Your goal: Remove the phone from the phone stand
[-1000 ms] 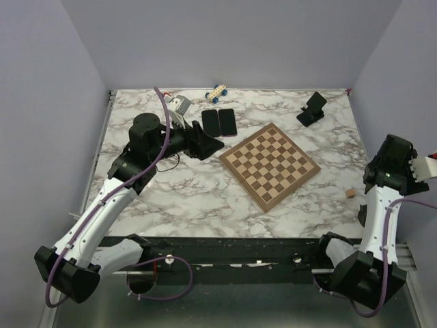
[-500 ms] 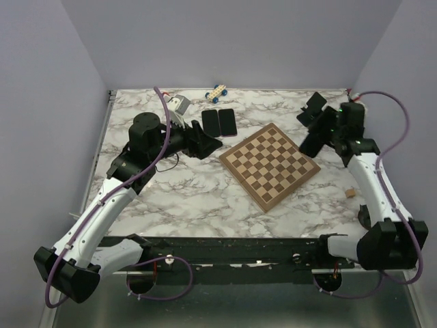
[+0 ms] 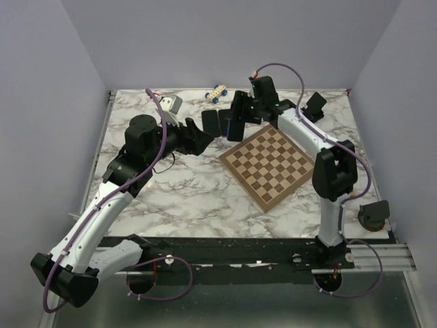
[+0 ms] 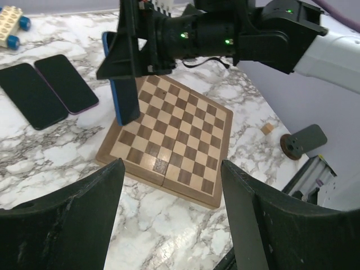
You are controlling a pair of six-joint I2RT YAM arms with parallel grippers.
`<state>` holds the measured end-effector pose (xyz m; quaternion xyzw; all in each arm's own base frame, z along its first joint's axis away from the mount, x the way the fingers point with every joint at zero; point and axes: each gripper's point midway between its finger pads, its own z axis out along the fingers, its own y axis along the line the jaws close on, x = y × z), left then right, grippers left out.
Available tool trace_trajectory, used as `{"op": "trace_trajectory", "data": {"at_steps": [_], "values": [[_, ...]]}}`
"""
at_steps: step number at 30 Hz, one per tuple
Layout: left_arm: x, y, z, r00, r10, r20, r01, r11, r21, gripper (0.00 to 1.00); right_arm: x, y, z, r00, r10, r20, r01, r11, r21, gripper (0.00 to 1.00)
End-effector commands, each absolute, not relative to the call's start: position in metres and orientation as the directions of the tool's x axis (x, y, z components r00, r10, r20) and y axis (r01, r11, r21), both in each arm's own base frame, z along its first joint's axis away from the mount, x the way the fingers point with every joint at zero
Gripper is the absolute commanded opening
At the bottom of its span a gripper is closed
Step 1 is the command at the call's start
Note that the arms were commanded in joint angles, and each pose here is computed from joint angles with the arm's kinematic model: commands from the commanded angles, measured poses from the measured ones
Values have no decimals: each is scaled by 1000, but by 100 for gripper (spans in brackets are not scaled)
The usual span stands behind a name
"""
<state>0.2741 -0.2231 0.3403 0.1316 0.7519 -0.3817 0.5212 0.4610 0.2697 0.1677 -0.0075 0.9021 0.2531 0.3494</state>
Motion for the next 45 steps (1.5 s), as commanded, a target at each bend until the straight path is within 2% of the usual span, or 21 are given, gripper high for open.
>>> {"op": "trace_trajectory", "data": {"at_steps": [1,8,11,19,28,30,35,45], "values": [[287,-189,353,-324,-254,-911,481,786,-390,78,492,333,179,-736,127,-665,-287,831,476,1],[295,-139,371,-208,-342,-916,359,845,-397,79,532,401,149,-705,148,-693,-297,826,479,1],[302,-130,367,-217,-357,-908,325,851,-412,79,539,420,143,-690,166,-704,-324,799,506,0],[311,-127,362,-255,-397,-882,327,823,-465,79,547,456,115,-607,138,-783,-373,820,434,1],[313,-124,361,-254,-394,-883,318,829,-461,79,562,459,74,-567,167,-806,-302,868,393,2],[312,-124,361,-253,-394,-884,320,828,-461,79,565,461,72,-558,184,-809,-303,863,405,8],[313,-125,361,-254,-395,-883,322,826,-462,79,574,462,58,-535,217,-816,-274,870,410,13],[312,-126,362,-261,-405,-876,329,816,-475,79,585,459,37,-505,286,-815,-207,876,435,14]]}}
